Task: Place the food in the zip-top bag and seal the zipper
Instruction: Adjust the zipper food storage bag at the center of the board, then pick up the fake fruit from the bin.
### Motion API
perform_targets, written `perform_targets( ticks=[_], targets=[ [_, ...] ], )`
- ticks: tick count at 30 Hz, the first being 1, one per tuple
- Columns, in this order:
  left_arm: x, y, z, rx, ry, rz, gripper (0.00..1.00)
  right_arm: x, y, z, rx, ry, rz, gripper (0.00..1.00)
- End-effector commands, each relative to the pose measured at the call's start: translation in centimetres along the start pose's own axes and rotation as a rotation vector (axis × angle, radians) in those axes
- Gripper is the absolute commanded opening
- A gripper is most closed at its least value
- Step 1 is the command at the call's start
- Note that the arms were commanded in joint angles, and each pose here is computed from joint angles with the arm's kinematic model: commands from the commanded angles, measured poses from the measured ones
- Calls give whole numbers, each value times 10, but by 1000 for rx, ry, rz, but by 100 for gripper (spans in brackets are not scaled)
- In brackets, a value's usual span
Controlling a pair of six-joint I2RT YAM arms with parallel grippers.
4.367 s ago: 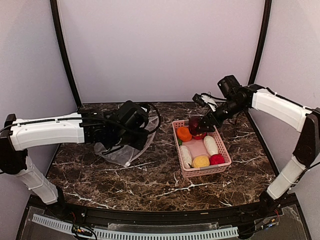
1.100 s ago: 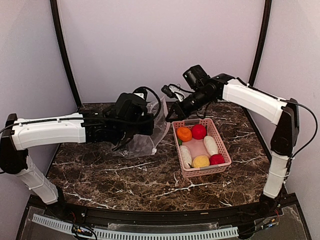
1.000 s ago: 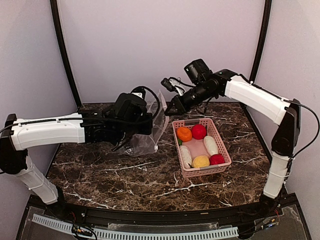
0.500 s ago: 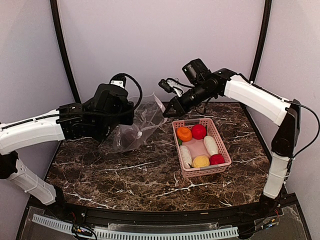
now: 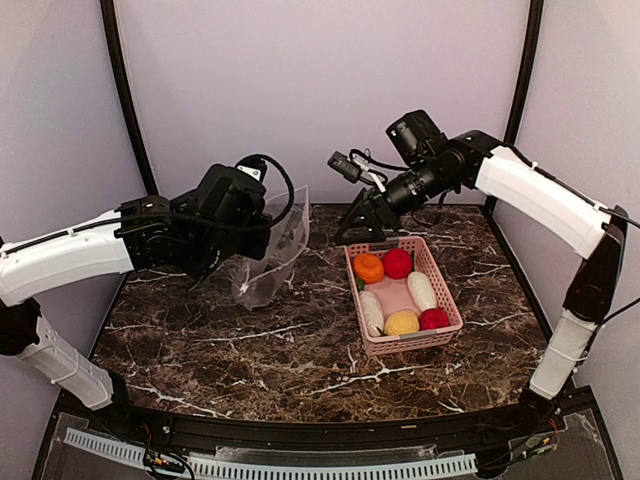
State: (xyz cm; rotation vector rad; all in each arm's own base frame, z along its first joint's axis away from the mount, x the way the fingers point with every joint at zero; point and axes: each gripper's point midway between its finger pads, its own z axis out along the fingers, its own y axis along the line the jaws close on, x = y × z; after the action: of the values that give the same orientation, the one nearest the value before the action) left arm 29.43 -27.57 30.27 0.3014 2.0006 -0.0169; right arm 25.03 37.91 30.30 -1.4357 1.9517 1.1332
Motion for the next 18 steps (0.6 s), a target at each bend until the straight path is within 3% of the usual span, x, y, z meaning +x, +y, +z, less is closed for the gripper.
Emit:
perform_targets(
  ticks=[1,12,14,18],
  targets=[
    [-5,32,-22,-4,11,31,1,17,3,-42,70,-25,-98,78],
    [-36,133,-87,-203,11,181,1,103,-77,-60,289,99,54,76],
    [-33,133,-92,-171,40,190,1,116,-78,-55,273,128,46,76],
    [1,74,-66,68,160,185,1,142,-81,-47,266,195,35,76]
  ],
)
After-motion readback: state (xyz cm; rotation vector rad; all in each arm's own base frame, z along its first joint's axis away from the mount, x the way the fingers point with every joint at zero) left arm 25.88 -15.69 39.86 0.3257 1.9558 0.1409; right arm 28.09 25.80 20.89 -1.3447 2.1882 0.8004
